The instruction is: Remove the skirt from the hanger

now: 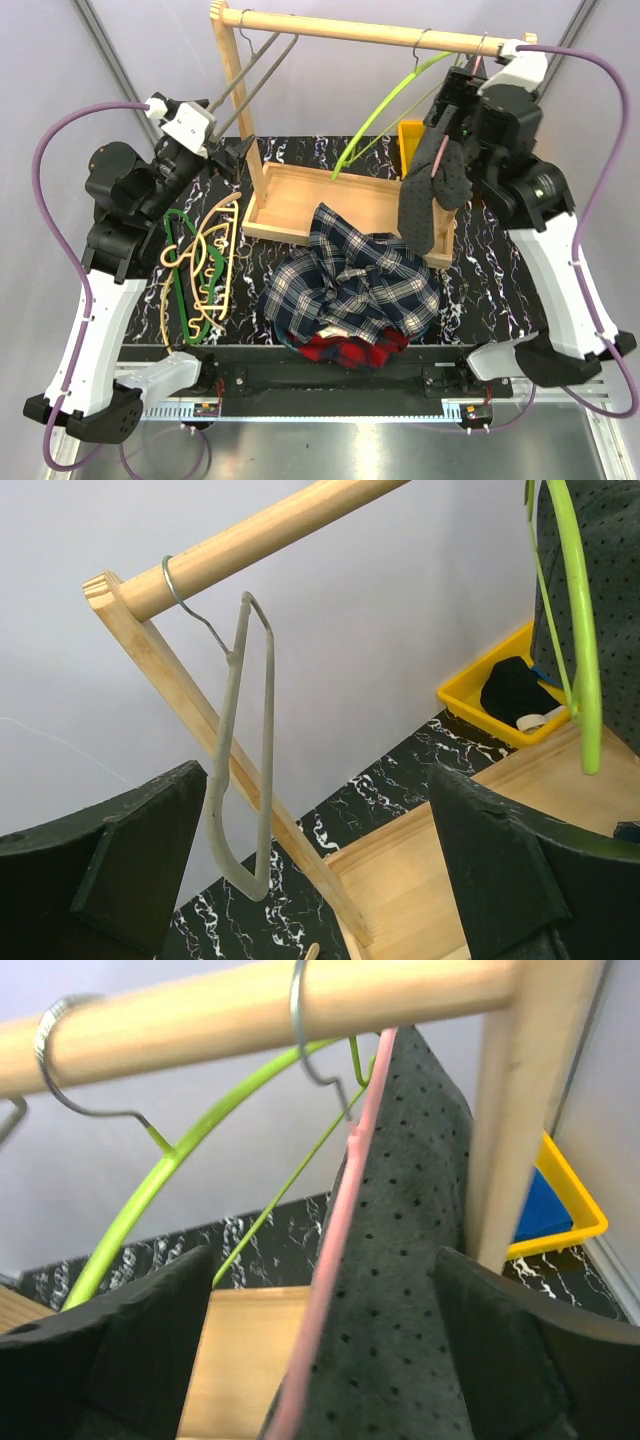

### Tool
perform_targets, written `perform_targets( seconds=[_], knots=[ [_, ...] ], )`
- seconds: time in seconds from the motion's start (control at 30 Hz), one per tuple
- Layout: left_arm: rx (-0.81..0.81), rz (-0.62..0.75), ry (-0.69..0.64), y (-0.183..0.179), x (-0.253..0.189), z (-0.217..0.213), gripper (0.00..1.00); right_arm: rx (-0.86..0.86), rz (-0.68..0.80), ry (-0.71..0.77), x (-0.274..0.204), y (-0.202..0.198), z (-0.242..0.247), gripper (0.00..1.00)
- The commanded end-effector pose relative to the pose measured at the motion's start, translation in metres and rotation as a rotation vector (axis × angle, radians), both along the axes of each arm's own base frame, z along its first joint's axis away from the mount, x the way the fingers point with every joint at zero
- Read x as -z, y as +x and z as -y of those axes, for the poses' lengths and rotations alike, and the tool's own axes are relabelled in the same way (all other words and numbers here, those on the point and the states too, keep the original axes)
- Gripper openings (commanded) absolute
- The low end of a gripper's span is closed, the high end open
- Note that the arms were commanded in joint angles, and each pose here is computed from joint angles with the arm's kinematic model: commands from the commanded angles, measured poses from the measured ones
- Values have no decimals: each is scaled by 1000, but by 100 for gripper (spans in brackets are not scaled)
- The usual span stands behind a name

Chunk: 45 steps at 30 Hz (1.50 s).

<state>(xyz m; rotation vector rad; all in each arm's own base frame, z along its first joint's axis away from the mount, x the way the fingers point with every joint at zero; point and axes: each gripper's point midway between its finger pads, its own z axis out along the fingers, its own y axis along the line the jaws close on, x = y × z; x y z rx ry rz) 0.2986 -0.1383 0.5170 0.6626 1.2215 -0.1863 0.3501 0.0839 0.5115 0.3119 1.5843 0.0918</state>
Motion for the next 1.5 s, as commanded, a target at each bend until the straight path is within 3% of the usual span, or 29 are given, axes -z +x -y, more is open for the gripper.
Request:
perform_targets(
  seconds=[0.0,0.07,0.13,0.3,0.33,0.6,0.87,0.9,0.97,1.07,1.23,1.37,1.43,1.47],
  knots=[
    [-25,70,-14,-5,-15,-6,99,-15,-4,-18,3,15,-9,88],
    [-35,77,-13,-5,-16,-8,99,-5,-11,-31,7,19,-8,73],
    [-45,78,-7,-4,-14,-10,99,10,-16,-43,8,19,-6,66],
    [-64,91,-2,-3,-14,-13,99,34,-25,-76,11,19,0,25],
    [-64,89,-1,-2,-13,-13,99,33,-25,-78,10,18,0,22],
    [-71,94,-5,0,-15,-15,99,48,-39,-102,16,16,5,16],
    [-63,95,-7,-1,-16,-13,99,44,-66,-122,27,19,5,0],
    [-65,97,-8,-1,-17,-14,99,43,-79,-127,34,21,5,2],
    [-64,94,-9,0,-16,-13,99,40,-84,-129,38,22,5,17],
    [-67,96,-6,-1,-16,-14,99,46,-99,-133,47,27,6,30],
    [-71,98,-7,-1,-16,-15,99,43,-106,-139,52,33,5,31],
    [-74,99,-7,-2,-15,-16,99,37,-91,-128,47,32,6,17],
    [-74,98,-6,-1,-15,-16,99,30,-84,-133,45,30,5,2],
    [-74,97,-7,-1,-14,-16,99,27,-77,-135,43,30,6,0]
  ],
)
